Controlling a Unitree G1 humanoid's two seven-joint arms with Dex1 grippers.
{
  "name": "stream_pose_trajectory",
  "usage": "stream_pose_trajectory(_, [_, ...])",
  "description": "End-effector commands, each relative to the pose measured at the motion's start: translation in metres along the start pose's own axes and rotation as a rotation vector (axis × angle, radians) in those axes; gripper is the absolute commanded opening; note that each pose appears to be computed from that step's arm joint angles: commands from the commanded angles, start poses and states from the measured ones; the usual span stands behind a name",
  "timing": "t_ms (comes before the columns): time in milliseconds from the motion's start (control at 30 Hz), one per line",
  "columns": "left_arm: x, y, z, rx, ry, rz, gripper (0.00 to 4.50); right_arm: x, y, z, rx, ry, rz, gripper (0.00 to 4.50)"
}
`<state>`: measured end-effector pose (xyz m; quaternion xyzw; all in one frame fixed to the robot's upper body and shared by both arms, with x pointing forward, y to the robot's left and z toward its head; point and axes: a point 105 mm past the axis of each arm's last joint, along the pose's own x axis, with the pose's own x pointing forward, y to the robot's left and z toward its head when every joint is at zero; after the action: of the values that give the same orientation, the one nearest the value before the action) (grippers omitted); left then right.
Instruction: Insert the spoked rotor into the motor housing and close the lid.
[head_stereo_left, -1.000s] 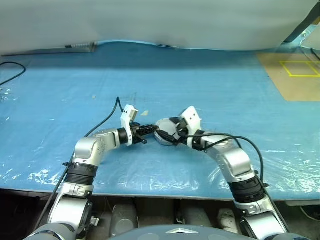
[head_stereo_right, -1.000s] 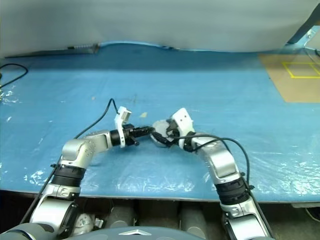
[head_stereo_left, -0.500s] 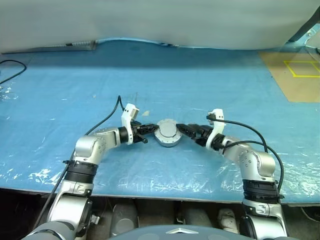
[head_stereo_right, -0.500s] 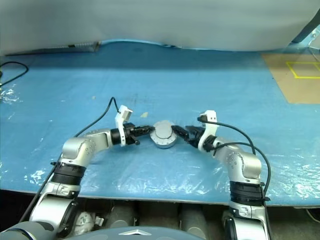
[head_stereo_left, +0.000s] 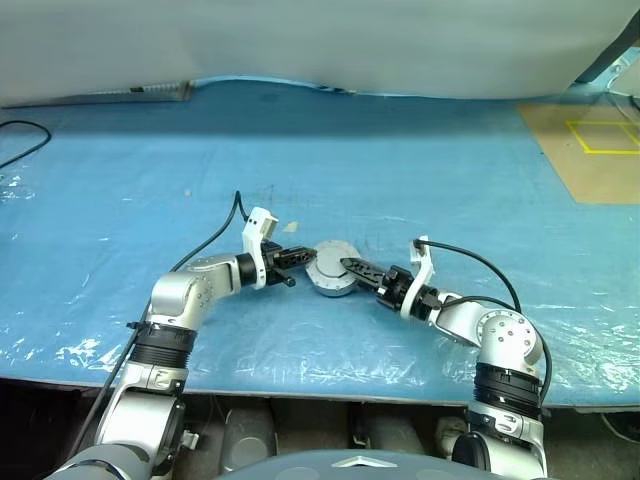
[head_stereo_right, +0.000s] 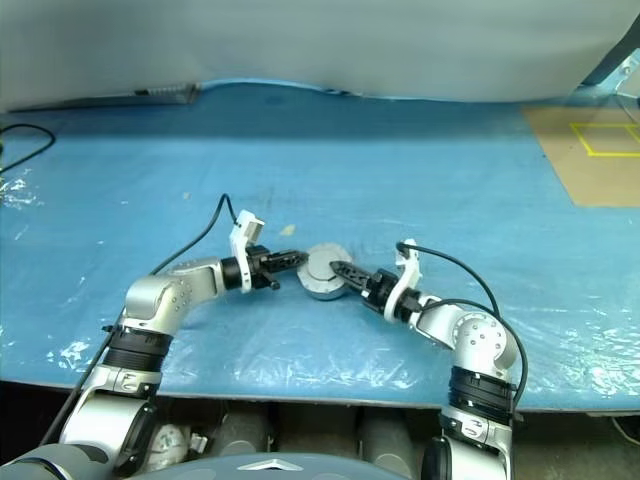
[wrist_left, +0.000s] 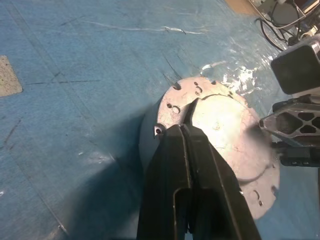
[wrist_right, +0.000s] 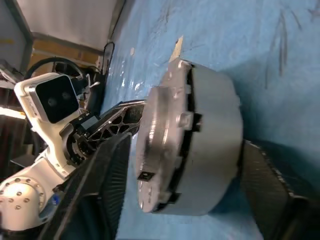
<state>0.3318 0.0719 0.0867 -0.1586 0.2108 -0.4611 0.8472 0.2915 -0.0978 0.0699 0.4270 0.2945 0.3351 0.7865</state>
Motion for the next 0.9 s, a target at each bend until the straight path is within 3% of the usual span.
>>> stream_pose_trajectory(33, [0.001, -0.002, -0.008, -0.009, 0.021, -0.005, 0.00, 0.002, 0.019, -0.005, 0.015, 0.038, 0.102, 2.14])
stream_pose_trajectory(167, [0.002, -0.002, -0.007, -0.012, 0.012, -0.007, 0.00, -0.001, 0.015, -0.011, 0.020, 0.066, 0.078, 1.07])
stream_pose_trajectory(333, [0.002, -0.005, -0.002, -0.016, -0.013, -0.019, 0.00, -0.001, 0.011, -0.012, 0.011, 0.068, 0.051, 1.07])
stream_pose_trajectory(567, [-0.004, -0.004, 0.027, -0.107, -0.162, -0.043, 0.00, -0.001, 0.012, -0.010, 0.031, 0.037, 0.061, 1.07])
stream_pose_trajectory(667, [-0.013, 0.004, 0.038, -0.205, -0.249, -0.037, 0.60, -0.001, 0.021, 0.004, 0.079, -0.044, 0.124, 1.07])
stream_pose_trajectory(900, [-0.033, 0.023, 0.043, -0.479, -0.434, -0.019, 3.05, 0.002, 0.036, 0.041, 0.138, -0.189, 0.196, 1.07])
